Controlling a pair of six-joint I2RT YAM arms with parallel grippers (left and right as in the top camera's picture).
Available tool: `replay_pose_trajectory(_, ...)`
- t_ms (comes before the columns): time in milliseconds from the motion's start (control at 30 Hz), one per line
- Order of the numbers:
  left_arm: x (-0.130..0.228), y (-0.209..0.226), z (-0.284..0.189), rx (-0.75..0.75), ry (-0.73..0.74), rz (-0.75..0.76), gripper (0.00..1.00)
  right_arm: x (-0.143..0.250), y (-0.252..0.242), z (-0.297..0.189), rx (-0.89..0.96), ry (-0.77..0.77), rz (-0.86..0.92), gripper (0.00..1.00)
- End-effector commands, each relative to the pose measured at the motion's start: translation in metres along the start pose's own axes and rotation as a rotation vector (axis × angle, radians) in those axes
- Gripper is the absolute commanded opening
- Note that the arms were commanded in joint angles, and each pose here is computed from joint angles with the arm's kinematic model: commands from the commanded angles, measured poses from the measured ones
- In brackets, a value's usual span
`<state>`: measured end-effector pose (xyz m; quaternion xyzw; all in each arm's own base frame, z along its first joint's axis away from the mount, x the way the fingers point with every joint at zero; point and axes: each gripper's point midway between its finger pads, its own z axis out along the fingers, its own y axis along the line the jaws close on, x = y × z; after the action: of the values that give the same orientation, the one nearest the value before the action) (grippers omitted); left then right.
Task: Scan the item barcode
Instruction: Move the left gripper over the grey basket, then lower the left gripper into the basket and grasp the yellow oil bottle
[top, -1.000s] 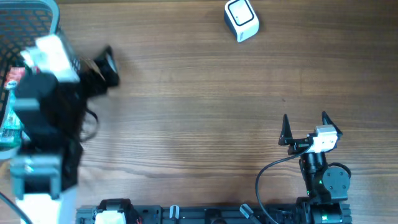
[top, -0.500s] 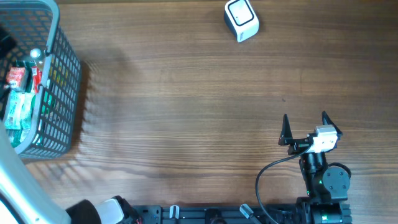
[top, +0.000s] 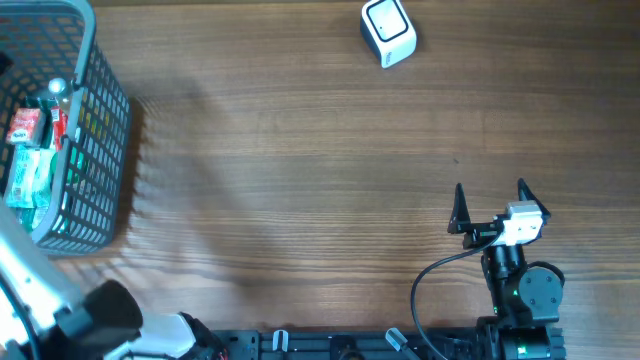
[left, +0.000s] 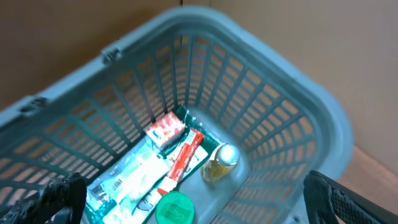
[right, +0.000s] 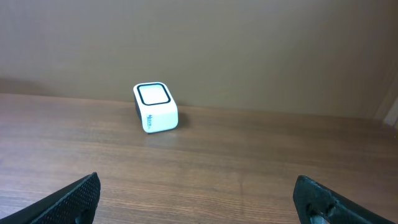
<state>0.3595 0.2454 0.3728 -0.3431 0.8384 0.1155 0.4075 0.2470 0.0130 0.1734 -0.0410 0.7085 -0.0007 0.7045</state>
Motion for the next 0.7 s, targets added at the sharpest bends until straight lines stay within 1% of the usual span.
replay_pose_trajectory(0, 0.011, 0.003, 0.039, -0.024, 0.073, 0.025, 1.0, -0.002, -0.004, 0.0, 0.023, -0.008, -0.018, 1.0)
replay_pose_trajectory(300, 0.07, 0.008, 0.131, -0.07, 0.317, 0.044, 1.0, -0.002, -0.004, 0.0, 0.023, -0.008, -0.018, 1.0)
replay_pose_trajectory(400, 0.084, 0.006, 0.149, -0.065, 0.363, 0.059, 1.0, -0.002, -0.004, 0.0, 0.023, -0.008, -0.018, 1.0)
replay_pose_trajectory(500, 0.095, -0.008, 0.161, 0.026, 0.402, 0.113, 1.0, -0.002, -0.004, 0.0, 0.023, -0.008, -0.018, 1.0)
replay_pose_trajectory(567, 0.097, -0.01, 0.166, 0.038, 0.406, 0.118, 1.0, -0.002, -0.004, 0.0, 0.023, -0.008, -0.018, 1.0)
replay_pose_trajectory(667, 0.102, -0.021, 0.169, 0.085, 0.417, 0.174, 0.98, -0.002, -0.004, 0.0, 0.023, -0.008, -0.018, 1.0)
